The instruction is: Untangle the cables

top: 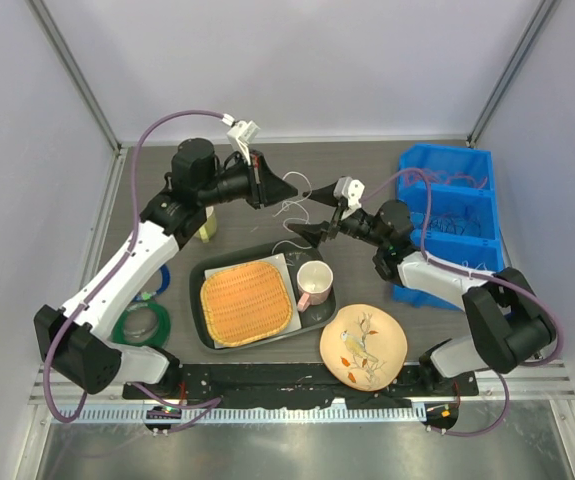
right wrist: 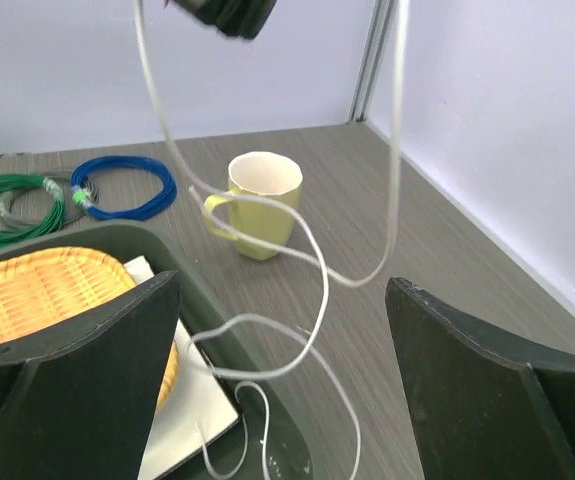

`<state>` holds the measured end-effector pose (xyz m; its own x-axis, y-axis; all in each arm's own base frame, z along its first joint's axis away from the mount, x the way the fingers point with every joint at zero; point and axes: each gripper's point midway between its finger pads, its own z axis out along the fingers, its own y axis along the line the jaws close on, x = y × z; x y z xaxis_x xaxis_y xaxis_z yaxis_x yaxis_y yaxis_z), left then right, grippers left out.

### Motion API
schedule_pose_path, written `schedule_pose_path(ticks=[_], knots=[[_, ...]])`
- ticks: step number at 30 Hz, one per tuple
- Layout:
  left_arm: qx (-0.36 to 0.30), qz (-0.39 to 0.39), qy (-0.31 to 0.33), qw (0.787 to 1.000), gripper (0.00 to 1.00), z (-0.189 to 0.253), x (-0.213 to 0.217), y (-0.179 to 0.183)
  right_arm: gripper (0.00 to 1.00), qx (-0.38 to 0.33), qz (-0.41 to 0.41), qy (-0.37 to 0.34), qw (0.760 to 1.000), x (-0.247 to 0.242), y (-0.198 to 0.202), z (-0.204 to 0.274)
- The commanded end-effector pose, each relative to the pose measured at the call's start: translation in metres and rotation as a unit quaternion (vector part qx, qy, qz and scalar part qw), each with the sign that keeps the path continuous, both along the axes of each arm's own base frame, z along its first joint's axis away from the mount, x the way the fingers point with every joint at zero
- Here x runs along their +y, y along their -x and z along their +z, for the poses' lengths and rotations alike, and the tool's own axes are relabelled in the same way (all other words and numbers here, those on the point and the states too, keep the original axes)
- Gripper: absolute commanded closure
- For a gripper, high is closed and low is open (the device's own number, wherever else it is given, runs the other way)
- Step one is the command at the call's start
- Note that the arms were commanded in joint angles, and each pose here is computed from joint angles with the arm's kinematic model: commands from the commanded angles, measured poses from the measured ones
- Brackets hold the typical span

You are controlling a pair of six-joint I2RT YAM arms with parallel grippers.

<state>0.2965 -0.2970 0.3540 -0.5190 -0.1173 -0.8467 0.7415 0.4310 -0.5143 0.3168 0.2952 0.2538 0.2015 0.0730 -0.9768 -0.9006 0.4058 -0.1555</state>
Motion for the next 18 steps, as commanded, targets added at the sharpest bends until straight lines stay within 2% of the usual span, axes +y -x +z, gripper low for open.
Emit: schedule_pose_path(ticks=[1, 5, 8, 10, 11, 12, 13, 14, 15, 16, 17, 18], knots=[[-0.003, -0.041, 0.023, 0.999, 1.00, 0.010, -0.008, 0.017, 0.11, -0.063, 0.003, -0.064, 0.996, 0.004, -0.005, 0.051], [-0.002, -0.047, 0.026, 0.999, 1.00, 0.010, -0.010, 0.020, 0.12, -0.047, 0.000, -0.070, 0.996, 0.010, -0.019, 0.054], [-0.002, -0.048, 0.027, 0.998, 1.00, 0.011, -0.010, 0.022, 0.16, -0.038, 0.020, -0.069, 0.997, 0.017, -0.017, 0.055], [-0.003, -0.046, 0.027, 0.999, 1.00, 0.010, -0.010, 0.022, 0.35, -0.023, 0.031, -0.065, 0.997, 0.019, -0.016, 0.050], [-0.003, -0.043, 0.026, 0.999, 1.00, 0.010, -0.009, 0.021, 0.49, -0.018, 0.033, -0.064, 0.997, 0.020, -0.016, 0.048], [-0.004, -0.040, 0.025, 0.999, 1.00, 0.010, -0.009, 0.020, 0.93, -0.013, 0.032, -0.067, 0.997, 0.019, -0.014, 0.050], [-0.004, -0.034, 0.022, 0.999, 0.99, 0.009, -0.008, 0.019, 0.99, -0.003, 0.028, -0.066, 0.997, 0.018, -0.014, 0.048], [-0.003, -0.028, 0.020, 0.999, 0.95, 0.008, -0.006, 0.018, 0.99, 0.005, 0.022, -0.066, 0.998, 0.015, -0.013, 0.046], [-0.005, -0.025, 0.019, 0.999, 0.88, 0.008, -0.005, 0.018, 0.99, 0.019, 0.006, -0.079, 0.997, 0.010, -0.013, 0.053], [-0.005, -0.024, 0.020, 1.000, 0.52, 0.008, -0.005, 0.018, 0.99, 0.031, -0.005, -0.085, 0.996, 0.007, -0.013, 0.055], [-0.004, -0.023, 0.019, 1.000, 0.30, 0.004, -0.004, 0.019, 0.99, 0.045, -0.024, -0.094, 0.994, 0.002, -0.016, 0.059], [-0.003, -0.021, 0.018, 1.000, 0.17, 0.002, -0.003, 0.019, 0.99, 0.073, -0.045, -0.096, 0.992, -0.005, -0.016, 0.064]])
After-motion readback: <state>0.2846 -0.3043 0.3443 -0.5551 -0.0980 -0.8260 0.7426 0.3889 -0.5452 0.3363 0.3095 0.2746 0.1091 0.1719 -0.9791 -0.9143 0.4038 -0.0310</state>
